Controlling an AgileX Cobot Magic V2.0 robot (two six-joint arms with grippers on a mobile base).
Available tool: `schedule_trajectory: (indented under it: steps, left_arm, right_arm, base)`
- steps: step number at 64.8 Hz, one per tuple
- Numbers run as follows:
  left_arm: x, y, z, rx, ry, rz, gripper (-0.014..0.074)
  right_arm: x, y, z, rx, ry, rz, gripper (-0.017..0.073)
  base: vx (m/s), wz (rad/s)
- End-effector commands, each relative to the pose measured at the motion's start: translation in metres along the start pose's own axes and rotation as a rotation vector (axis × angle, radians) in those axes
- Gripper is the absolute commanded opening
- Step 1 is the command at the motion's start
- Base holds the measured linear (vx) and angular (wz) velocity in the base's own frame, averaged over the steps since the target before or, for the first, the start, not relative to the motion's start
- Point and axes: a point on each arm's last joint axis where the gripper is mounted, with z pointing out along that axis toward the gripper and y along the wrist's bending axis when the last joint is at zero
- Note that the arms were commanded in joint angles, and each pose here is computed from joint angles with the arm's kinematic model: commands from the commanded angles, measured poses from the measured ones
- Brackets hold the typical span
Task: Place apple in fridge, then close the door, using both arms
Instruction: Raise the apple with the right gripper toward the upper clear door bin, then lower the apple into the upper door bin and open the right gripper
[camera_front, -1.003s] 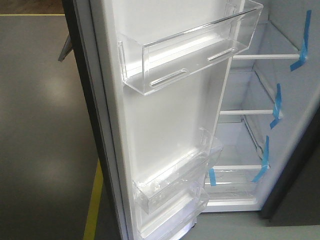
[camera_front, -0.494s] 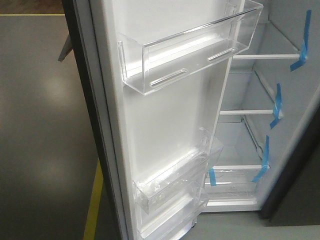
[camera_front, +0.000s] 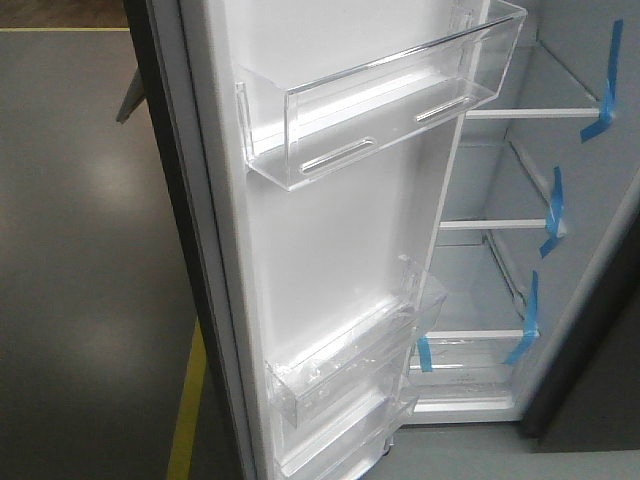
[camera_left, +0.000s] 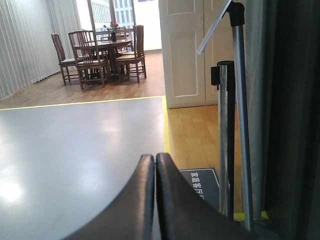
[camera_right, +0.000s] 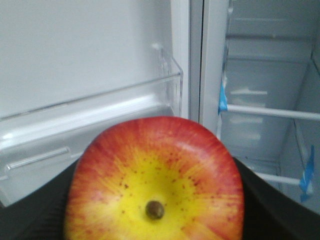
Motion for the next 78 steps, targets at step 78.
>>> schedule_trajectory:
  steps: [78]
  left_arm:
    - [0.002, -0.001, 0.000, 0.011, -0.057, -0.015, -0.0006]
  right_arm:
    - [-0.068, 0.013, 0.222, -0.553, -0.023, -0.210, 0.0197]
  base:
    - [0.00, 0.00]
